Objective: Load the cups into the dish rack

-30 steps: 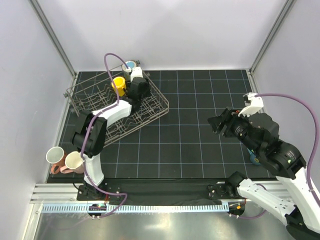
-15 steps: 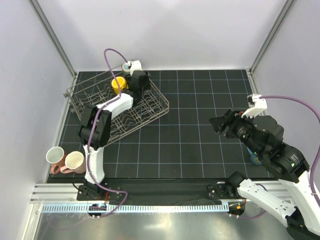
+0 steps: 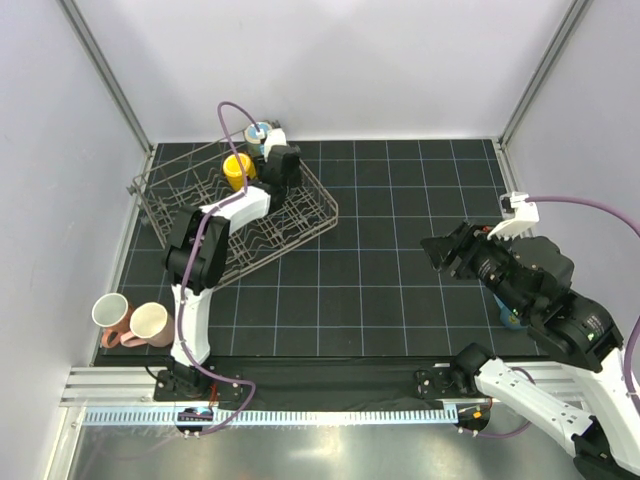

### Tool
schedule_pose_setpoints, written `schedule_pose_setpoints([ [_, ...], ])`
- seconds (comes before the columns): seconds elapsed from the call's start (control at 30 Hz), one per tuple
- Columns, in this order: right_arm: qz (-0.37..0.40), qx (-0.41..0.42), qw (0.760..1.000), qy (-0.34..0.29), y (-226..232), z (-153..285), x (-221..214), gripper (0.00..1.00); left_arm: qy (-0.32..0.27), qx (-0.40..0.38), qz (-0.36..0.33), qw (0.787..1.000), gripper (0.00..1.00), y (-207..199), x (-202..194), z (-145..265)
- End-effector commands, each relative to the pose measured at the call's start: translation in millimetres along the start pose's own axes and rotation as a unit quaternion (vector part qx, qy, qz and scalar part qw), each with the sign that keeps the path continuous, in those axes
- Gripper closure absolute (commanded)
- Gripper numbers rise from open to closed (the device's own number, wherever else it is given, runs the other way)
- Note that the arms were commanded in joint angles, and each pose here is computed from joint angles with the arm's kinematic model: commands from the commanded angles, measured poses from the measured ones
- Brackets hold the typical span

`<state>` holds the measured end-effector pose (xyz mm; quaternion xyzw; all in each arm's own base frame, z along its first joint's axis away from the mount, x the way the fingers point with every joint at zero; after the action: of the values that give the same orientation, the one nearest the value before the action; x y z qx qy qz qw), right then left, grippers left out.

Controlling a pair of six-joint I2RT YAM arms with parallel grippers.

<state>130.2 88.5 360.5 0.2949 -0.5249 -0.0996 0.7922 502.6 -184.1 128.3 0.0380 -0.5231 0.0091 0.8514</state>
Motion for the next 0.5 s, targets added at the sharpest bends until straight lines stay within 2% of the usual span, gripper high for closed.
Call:
schedule_pose_setpoints([
  [0.0,-0.004,0.000,1.000,0.002,1,-4,-1,0.32,-0.039,0.014,0.019,0.999,0.53,4,36,4],
  [0.07,0.002,0.000,1.000,0.016,2,-6,-3,0.32,-0.037,0.015,0.023,0.999,0.39,6,39,7],
  [0.1,0.009,-0.005,0.999,0.031,3,-11,-6,0.32,-0.037,0.014,0.027,0.999,0.29,8,41,10],
  [0.17,0.025,0.006,0.997,0.073,8,-13,-12,0.32,-0.031,0.012,0.033,0.999,0.19,9,45,17],
  [0.2,0.030,-0.005,0.995,0.098,9,-21,-18,0.31,-0.041,0.007,0.042,0.998,0.10,10,55,25],
  [0.27,0.031,-0.016,0.992,0.119,8,-22,-21,0.30,-0.035,0.001,0.047,0.998,0.00,12,58,36],
  [0.47,0.019,-0.039,0.992,0.122,7,-19,-18,0.27,-0.043,0.003,0.063,0.997,0.00,27,88,79],
])
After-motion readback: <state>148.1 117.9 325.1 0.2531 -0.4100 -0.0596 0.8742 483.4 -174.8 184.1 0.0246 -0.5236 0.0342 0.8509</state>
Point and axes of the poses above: each gripper's point midway between its finger pads, its own z axis back along the fingers, its own y axis along the line the jaws close on, x = y × z, the point moved 6 cm from there along z, back along the fingers, and after that the axes turned 9 degrees about -z, right-handed, at the moved point
